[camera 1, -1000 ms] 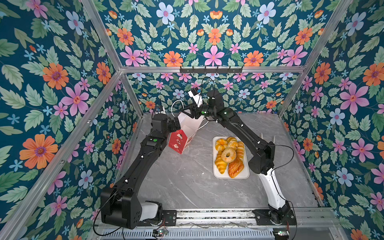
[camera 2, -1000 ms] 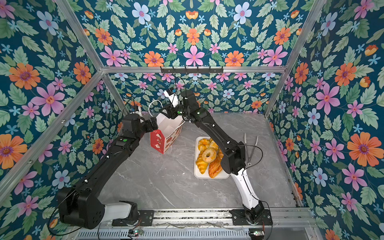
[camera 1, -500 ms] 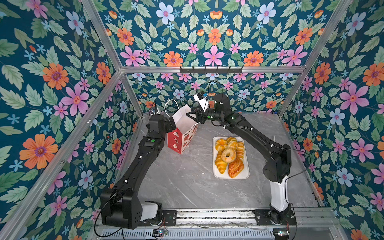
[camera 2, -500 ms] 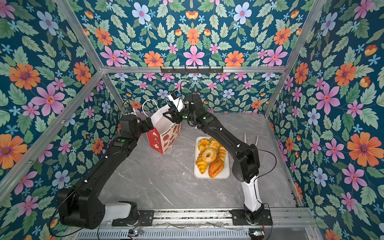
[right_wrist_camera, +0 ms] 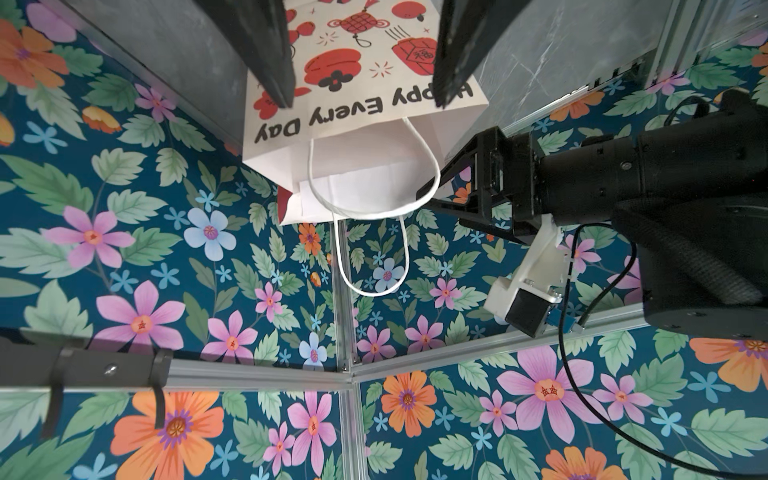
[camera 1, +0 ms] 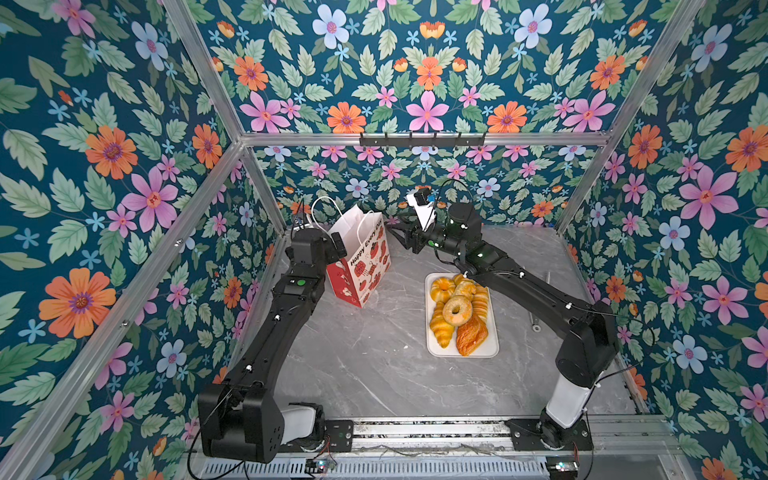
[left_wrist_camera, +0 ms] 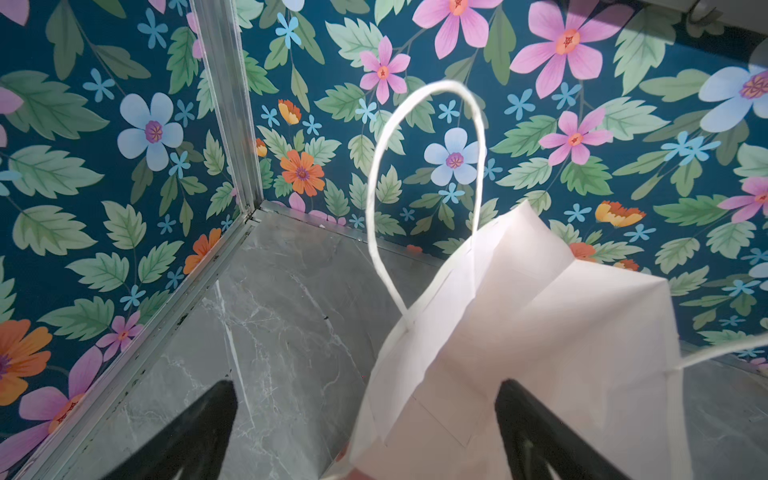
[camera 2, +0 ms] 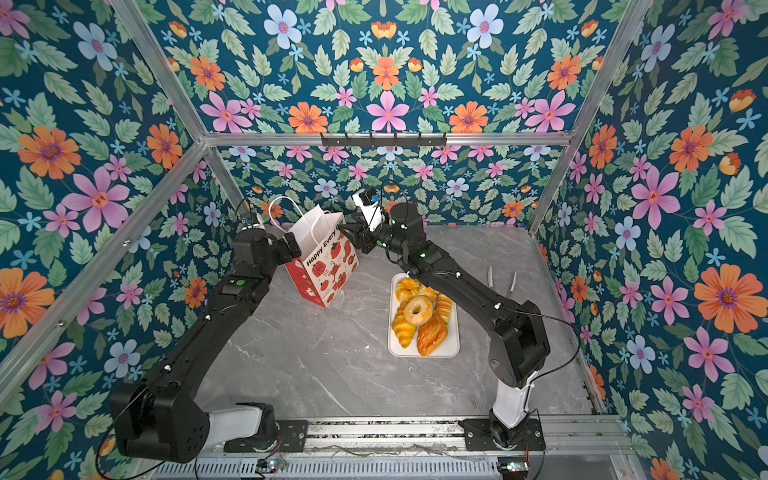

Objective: Take the fake bread out of the paper bag
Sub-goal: 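Open both grippers and release the upright paper bag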

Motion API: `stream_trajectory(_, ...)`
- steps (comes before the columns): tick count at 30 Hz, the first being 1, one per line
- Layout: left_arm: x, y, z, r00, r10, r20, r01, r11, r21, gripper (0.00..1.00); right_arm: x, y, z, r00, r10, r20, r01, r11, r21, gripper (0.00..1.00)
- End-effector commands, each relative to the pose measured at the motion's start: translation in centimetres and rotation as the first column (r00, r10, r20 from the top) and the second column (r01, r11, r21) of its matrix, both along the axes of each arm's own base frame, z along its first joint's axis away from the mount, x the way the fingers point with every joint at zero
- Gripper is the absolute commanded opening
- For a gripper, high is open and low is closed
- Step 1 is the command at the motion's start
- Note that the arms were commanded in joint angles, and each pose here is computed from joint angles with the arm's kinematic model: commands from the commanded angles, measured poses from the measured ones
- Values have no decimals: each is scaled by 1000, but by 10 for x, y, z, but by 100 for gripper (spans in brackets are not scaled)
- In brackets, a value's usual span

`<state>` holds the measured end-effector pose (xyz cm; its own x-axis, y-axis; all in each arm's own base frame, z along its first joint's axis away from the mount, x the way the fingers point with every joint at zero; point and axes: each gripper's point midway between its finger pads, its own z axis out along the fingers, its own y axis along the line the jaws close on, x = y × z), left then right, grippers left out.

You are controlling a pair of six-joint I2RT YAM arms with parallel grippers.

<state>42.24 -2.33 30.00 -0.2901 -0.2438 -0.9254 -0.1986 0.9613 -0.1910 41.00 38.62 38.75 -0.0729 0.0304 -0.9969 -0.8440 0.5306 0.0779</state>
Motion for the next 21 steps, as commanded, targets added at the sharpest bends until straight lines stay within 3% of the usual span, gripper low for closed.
stream_trajectory(1,-1,2,17,998,4,63,-4,1000,6,100,2,-10,19,995,-62,83,58,997,45,55)
stream_trajectory(6,-15,5,38,989,6,148,-5,1000,-2,100,-3,-26,6,990,-117,74,117,993,17,55)
stream_trajectory(10,-48,20,52,969,51,242,-57,998,21,100,-14,-71,-21,960,-275,57,277,960,-42,55)
stream_trajectory(16,-100,61,19,916,223,332,-265,960,86,100,-44,-159,-93,868,-494,-39,480,859,-179,55)
stream_trajectory(19,-112,69,-16,908,255,333,-304,947,102,100,-59,-204,-126,796,-597,-99,565,792,-231,55)
stream_trajectory(21,-114,67,-44,919,233,319,-283,951,122,100,-68,-237,-148,725,-679,-119,634,724,-272,55)
